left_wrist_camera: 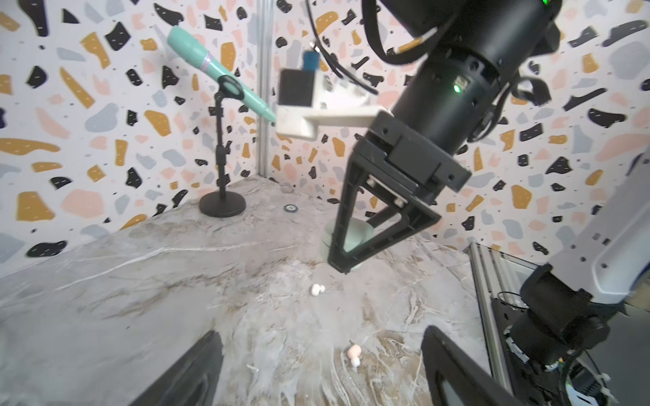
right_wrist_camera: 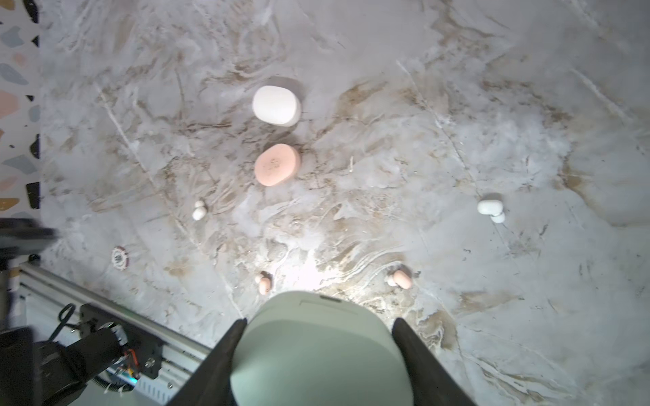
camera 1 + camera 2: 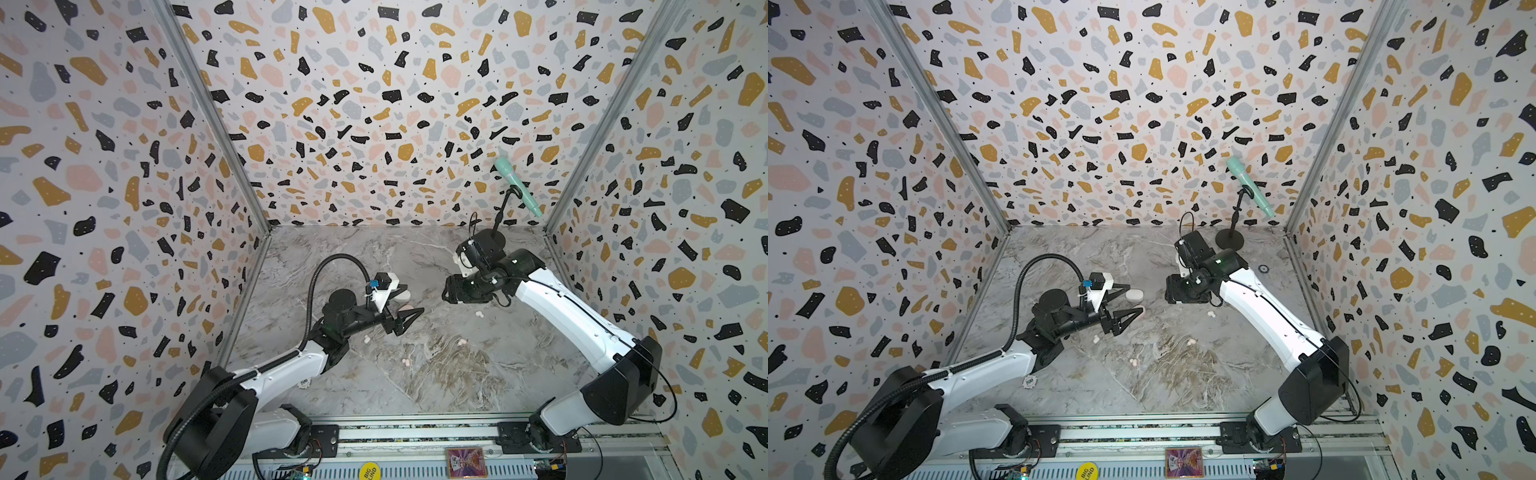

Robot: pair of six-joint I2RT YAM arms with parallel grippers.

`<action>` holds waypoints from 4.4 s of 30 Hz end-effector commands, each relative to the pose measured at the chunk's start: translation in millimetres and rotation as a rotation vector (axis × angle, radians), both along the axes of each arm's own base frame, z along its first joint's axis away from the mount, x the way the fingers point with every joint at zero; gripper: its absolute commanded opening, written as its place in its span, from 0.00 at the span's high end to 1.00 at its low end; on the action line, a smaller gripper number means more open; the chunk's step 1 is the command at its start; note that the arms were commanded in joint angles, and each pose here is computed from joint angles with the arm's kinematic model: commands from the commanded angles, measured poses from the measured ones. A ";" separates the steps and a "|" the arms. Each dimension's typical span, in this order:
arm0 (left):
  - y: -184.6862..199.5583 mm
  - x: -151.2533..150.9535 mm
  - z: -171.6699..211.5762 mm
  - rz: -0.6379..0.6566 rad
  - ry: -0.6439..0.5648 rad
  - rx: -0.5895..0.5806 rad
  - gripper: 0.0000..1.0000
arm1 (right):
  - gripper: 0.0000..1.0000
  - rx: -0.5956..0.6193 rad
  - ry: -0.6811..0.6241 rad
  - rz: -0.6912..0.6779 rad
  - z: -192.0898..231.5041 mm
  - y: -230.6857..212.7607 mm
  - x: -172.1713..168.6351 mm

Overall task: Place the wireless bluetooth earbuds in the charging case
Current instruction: 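Lower the mint-green case onto the table and open the right gripper, then move the right gripper over the pink case and close on it, then lift the pink case toward the left gripper while the left gripper reaches to it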

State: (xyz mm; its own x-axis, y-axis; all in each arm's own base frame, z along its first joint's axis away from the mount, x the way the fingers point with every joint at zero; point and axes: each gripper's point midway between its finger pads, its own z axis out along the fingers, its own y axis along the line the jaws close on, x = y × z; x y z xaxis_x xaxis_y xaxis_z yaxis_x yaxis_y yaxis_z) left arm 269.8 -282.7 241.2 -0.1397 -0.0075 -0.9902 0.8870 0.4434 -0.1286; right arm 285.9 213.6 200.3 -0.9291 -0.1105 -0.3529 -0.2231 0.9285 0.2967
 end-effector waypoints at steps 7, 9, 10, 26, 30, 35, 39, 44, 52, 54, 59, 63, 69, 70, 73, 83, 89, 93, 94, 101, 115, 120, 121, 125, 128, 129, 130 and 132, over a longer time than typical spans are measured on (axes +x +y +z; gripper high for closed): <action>18.9 12.3 -8.1 0.146 0.021 0.089 0.06 | 0.52 -0.041 -0.021 -0.026 -83.4 -16.1 8.6; 19.4 12.3 -6.4 0.149 0.018 0.086 0.06 | 0.52 -0.062 -0.016 -0.029 -98.8 -18.0 10.4; 19.7 12.5 -5.9 0.151 0.017 0.085 0.06 | 0.52 -0.072 -0.021 -0.033 -104.3 -19.2 12.4; 23.0 14.0 -6.1 0.174 0.020 0.079 0.04 | 0.37 -0.175 0.029 -0.036 -167.6 -25.2 20.7; 24.2 13.7 -3.3 0.180 0.013 0.074 0.03 | 0.22 -0.170 0.032 -0.037 -165.7 -25.5 18.8; 27.1 14.5 -2.2 0.195 0.009 0.074 0.03 | 0.16 -0.159 0.016 -0.047 -151.2 -25.8 19.2; 33.9 18.3 -0.9 0.239 0.026 0.058 0.01 | 0.14 -0.137 -0.009 -0.040 -133.3 -19.4 19.9; 48.9 28.3 -8.8 0.322 0.076 0.058 0.00 | 0.10 -0.141 -0.040 -0.006 -109.5 -2.8 19.3; 80.4 42.3 -22.2 0.445 0.156 0.038 0.00 | 0.08 -0.120 -0.078 0.124 -92.0 39.8 22.9; 87.7 43.9 -22.7 0.463 0.165 0.026 0.00 | 0.08 -0.109 -0.088 0.181 -94.3 55.8 25.1; 96.9 43.4 -19.4 0.475 0.169 0.002 0.00 | 0.08 -0.128 -0.092 0.300 -108.0 87.2 31.2; 105.0 42.2 -20.7 0.492 0.184 -0.014 0.00 | 0.07 -0.153 -0.106 0.363 -114.5 107.5 37.6; 110.6 37.3 -21.8 0.499 0.194 -0.032 0.00 | 0.06 -0.198 -0.098 0.416 -128.6 121.0 45.8; 111.8 36.9 -21.9 0.501 0.194 -0.034 0.00 | 0.06 -0.202 -0.095 0.423 -131.7 122.8 46.8; 113.6 35.7 -22.7 0.506 0.194 -0.034 0.00 | 0.05 -0.207 -0.092 0.440 -137.5 129.2 49.8; 115.5 35.2 -23.7 0.509 0.193 -0.028 0.00 | 0.12 -0.221 -0.085 0.470 -152.9 143.0 59.7; 115.4 35.1 -25.5 0.506 0.195 -0.022 0.00 | 0.22 -0.217 -0.088 0.459 -153.7 144.3 61.7; 115.2 34.9 -25.7 0.504 0.193 -0.021 0.00 | 0.29 -0.213 -0.088 0.454 -153.1 144.1 60.9; 114.9 34.9 -26.2 0.504 0.193 -0.019 0.00 | 0.31 -0.212 -0.090 0.451 -151.8 144.1 61.3; 115.6 35.4 -26.7 0.507 0.190 -0.013 0.00 | 0.39 -0.207 -0.083 0.440 -150.2 143.5 60.5; 103.7 39.4 -37.4 0.454 0.157 0.021 0.00 | 0.43 -0.137 -0.036 0.307 -102.8 106.9 58.2; 76.4 34.4 -46.1 0.372 0.105 0.099 0.00 | 0.44 -0.109 -0.013 0.266 -77.8 88.9 52.8; 67.1 32.1 -49.2 0.343 0.092 0.124 0.00 | 0.43 -0.105 -0.011 0.257 -70.9 84.8 51.1; 31.6 26.8 -57.3 0.236 0.042 0.199 0.00 | 0.43 -0.089 -0.006 0.238 -46.7 72.2 43.1; 9.9 24.2 -61.7 0.163 -0.015 0.242 0.00 | 0.43 -0.075 -0.002 0.228 -29.0 63.9 34.6; 4.4 24.2 -60.9 0.144 -0.036 0.242 0.00 | 0.43 -0.072 -0.001 0.226 -23.0 61.1 31.7; -0.3 23.9 -58.8 0.125 -0.056 0.231 0.00 | 0.43 -0.071 -0.001 0.228 -17.5 59.0 27.9; -8.9 22.7 -54.6 0.084 -0.094 0.209 0.00 | 0.43 -0.066 0.005 0.224 -8.9 54.4 22.4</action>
